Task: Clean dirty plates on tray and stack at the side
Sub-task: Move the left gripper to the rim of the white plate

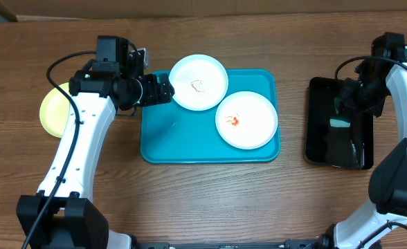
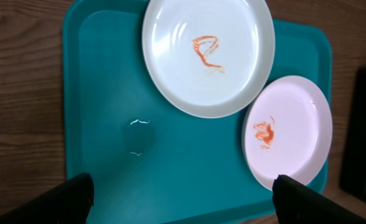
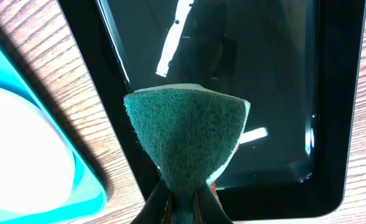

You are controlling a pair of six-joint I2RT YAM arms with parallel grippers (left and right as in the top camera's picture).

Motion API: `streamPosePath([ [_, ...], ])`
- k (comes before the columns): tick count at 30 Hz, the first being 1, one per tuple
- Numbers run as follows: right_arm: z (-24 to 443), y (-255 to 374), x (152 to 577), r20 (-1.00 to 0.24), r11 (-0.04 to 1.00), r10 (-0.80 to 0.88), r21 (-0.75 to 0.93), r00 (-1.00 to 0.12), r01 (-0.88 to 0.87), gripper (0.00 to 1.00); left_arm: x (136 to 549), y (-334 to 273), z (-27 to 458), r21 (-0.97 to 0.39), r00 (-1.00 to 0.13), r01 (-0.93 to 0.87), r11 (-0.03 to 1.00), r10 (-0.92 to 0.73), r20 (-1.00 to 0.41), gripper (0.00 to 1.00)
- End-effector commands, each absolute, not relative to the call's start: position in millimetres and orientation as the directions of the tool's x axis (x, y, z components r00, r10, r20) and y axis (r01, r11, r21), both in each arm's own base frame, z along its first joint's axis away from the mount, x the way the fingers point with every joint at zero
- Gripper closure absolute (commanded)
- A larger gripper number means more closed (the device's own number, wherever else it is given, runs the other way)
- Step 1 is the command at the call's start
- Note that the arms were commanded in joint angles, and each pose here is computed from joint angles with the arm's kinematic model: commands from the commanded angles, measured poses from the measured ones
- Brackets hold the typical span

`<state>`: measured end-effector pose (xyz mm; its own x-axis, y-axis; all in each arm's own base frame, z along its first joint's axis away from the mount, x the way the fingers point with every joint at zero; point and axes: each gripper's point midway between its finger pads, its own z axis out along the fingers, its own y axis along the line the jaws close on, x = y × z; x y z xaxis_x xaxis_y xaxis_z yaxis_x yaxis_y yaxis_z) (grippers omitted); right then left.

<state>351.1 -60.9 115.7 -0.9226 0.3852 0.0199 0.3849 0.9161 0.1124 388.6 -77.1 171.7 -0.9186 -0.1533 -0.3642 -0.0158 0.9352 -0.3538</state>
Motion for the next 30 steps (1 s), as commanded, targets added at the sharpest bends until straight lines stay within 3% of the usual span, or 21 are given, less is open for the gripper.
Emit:
streamPosePath([
  [1, 122, -59, 351, -0.001, 0.919, 0.380, 0.119, -0.925, 0.377, 0.96, 391, -70, 176, -0.314, -0.909, -0.018, 0.949, -0.146, -0.390, 0.08],
  [9, 107, -64, 353, -0.015, 0.920, 0.383, 0.097, -0.923, 0.380, 0.96, 394, -71, 178, -0.326, -0.904, -0.027, 0.945, -0.163, -0.396, 0.12],
  [19, 52, -60, 351, -0.037, 0.919, 0.383, 0.119, -0.923, 0.377, 0.96, 412, -82, 175, -0.354, -0.886, -0.019, 0.935, -0.180, -0.428, 0.09],
  [30, -3, -55, 335, -0.058, 0.913, 0.397, 0.131, -0.916, 0.388, 0.96, 409, -104, 165, -0.372, -0.907, 0.022, 0.928, -0.138, -0.398, 0.13],
])
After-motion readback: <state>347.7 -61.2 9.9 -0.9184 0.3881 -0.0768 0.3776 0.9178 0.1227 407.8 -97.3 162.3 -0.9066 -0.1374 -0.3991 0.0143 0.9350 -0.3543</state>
